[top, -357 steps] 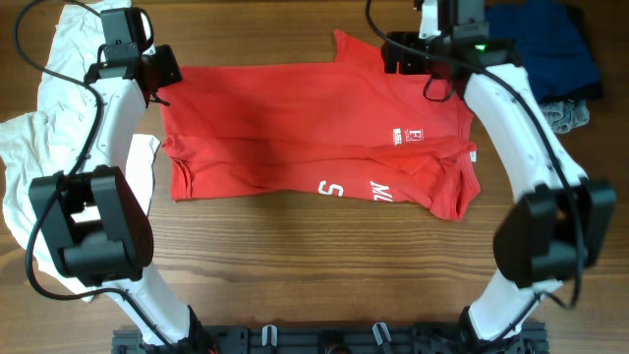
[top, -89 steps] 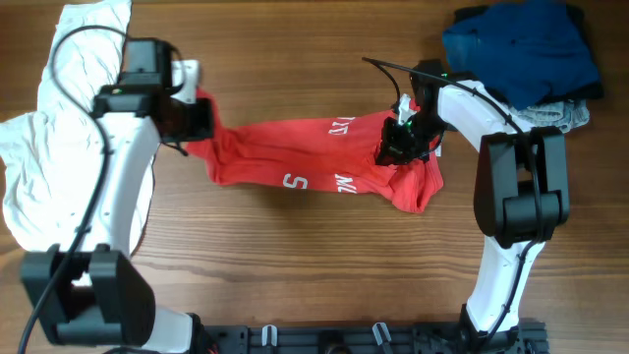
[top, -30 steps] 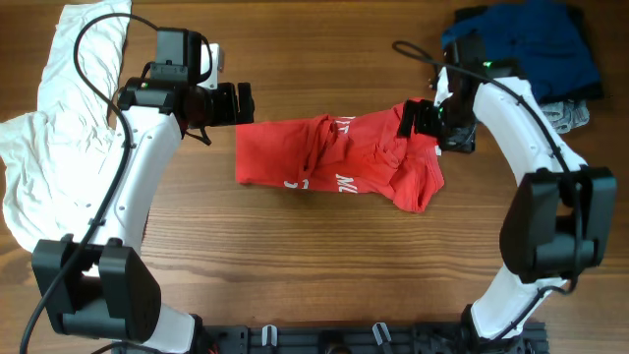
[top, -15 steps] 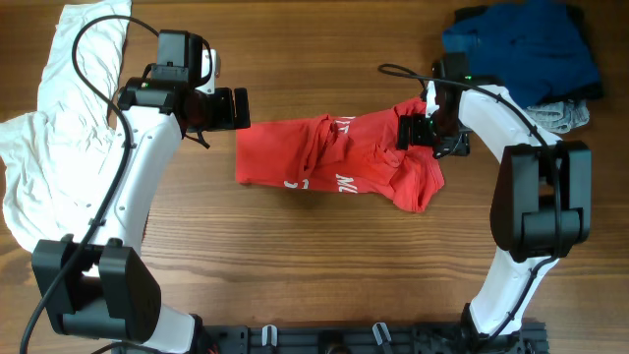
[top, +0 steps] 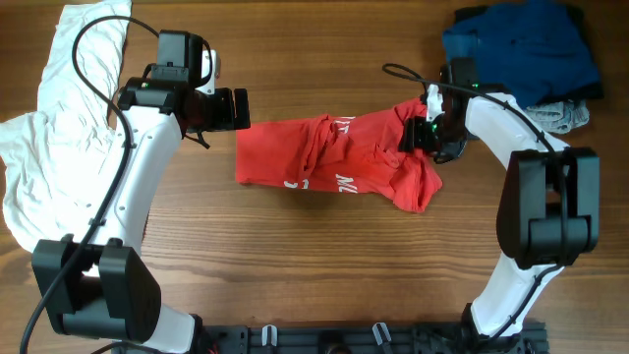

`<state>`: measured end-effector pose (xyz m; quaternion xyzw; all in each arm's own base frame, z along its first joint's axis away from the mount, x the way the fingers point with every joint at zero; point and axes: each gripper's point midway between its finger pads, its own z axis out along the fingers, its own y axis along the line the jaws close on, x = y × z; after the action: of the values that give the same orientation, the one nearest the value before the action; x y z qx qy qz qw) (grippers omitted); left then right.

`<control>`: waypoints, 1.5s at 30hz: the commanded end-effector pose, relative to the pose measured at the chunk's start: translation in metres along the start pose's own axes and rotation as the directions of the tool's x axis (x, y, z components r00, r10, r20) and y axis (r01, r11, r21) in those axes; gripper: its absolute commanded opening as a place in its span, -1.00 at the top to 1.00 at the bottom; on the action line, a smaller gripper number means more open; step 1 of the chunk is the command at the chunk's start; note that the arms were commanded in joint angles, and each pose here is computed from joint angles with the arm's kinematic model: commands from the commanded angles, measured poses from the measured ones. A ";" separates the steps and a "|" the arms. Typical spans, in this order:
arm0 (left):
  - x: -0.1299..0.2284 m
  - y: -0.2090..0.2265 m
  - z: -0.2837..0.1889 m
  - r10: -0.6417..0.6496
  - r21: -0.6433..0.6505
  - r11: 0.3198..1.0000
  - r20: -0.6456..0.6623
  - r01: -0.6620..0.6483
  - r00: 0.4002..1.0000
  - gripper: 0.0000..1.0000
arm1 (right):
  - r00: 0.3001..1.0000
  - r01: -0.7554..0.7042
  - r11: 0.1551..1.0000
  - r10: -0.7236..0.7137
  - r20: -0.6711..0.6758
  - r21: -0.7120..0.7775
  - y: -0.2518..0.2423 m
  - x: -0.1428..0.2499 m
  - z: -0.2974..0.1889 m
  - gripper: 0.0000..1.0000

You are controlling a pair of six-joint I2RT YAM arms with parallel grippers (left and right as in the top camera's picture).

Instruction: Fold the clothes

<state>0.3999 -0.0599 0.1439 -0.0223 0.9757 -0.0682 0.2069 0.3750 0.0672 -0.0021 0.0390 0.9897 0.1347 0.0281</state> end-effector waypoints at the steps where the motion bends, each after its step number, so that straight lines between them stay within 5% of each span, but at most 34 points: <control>1: -0.003 0.002 -0.003 -0.001 -0.006 1.000 0.011 0.001 1.000 -0.99 | 0.965 -0.118 0.992 0.101 -0.242 -0.054 0.001 0.068 0.054 0.00; 5: -0.002 0.002 -0.003 -0.001 -0.007 1.000 0.006 0.001 1.000 -1.00 | 0.969 -0.145 0.988 0.130 -0.211 -0.057 0.001 0.060 0.056 0.71; 7: -0.002 0.002 -0.003 -0.001 -0.007 1.000 0.006 0.001 1.000 -1.00 | 0.969 -0.169 0.984 0.155 -0.192 -0.058 -0.002 0.054 0.055 0.91; 23: -0.002 0.010 -0.003 -0.001 -0.052 0.999 0.008 0.002 1.000 -1.00 | 0.968 -0.247 0.966 0.250 0.032 -0.080 -0.056 0.005 -0.056 0.91; 33: -0.004 0.022 -0.004 0.000 -0.125 0.992 0.021 0.003 1.000 -1.00 | 0.988 -0.093 0.990 0.105 0.116 -0.106 0.022 -0.004 -0.114 0.91; 38: -0.011 0.059 -0.012 -0.013 -0.297 0.954 0.059 0.030 0.998 -1.00 | 0.992 -0.015 0.997 0.024 0.121 -0.072 0.074 0.003 -0.105 0.91; 45: -0.017 0.100 -0.018 -0.109 -0.324 0.936 0.097 0.135 0.989 -1.00 | 0.980 0.082 0.990 -0.058 0.192 -0.119 0.150 0.007 -0.094 0.91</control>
<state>0.4043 0.0155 0.1461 -0.0874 0.9687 0.0657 0.2228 0.3661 0.1621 0.1108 0.0065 0.9789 0.1806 0.0954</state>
